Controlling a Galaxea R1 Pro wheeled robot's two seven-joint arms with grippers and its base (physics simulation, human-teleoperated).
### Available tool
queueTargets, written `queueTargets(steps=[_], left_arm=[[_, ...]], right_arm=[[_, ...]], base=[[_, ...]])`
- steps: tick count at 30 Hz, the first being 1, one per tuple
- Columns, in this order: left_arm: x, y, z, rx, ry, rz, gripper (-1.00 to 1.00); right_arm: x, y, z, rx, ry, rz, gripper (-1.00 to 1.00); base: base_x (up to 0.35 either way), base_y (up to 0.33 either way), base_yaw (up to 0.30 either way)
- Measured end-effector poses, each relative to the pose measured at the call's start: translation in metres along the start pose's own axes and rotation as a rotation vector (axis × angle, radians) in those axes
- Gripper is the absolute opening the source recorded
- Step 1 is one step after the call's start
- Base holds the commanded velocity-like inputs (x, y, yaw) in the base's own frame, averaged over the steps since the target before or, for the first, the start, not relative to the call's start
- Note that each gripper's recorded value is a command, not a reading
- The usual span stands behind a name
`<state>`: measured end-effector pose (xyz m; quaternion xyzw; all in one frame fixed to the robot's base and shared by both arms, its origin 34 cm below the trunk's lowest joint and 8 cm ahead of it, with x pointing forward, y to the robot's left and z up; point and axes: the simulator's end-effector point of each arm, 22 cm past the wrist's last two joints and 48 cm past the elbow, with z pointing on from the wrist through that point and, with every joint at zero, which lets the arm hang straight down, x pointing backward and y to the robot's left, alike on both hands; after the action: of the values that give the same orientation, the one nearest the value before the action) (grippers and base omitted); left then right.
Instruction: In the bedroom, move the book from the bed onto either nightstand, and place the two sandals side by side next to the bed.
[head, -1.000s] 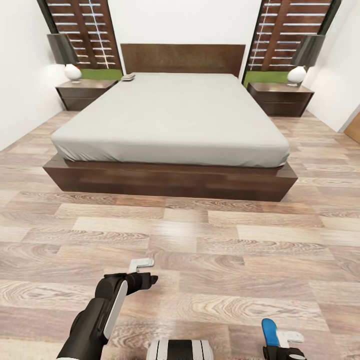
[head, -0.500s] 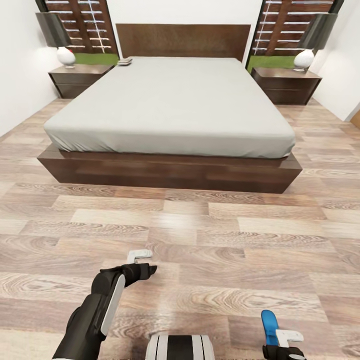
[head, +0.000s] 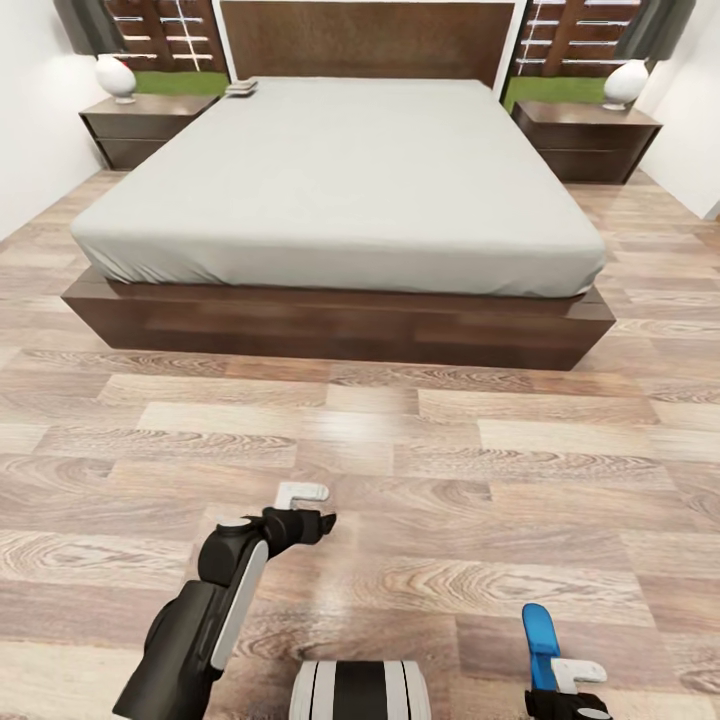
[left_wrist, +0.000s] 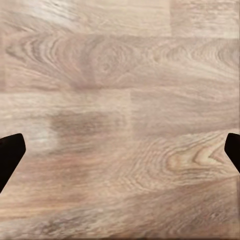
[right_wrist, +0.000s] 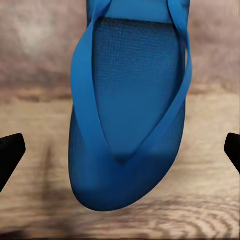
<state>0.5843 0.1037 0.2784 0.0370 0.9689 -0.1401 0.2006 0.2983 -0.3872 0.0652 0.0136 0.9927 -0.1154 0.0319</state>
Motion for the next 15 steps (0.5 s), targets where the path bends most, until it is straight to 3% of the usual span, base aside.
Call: queueTargets(steps=[9, 15], left_arm=[[0.017, 0.0, 0.015, 0.004, 0.04, -0.002, 1.0], [0.028, 0.003, 0.024, 0.005, 0.065, -0.009, 1.0]], right_arm=[[0.01, 0.003, 0.008, -0.001, 0.016, -0.007, 1.0], [0.009, 0.006, 0.012, -0.003, -0.014, -0.008, 1.0]], base=[[0.0, 0.0, 0.0], [0.0, 0.0, 0.0]])
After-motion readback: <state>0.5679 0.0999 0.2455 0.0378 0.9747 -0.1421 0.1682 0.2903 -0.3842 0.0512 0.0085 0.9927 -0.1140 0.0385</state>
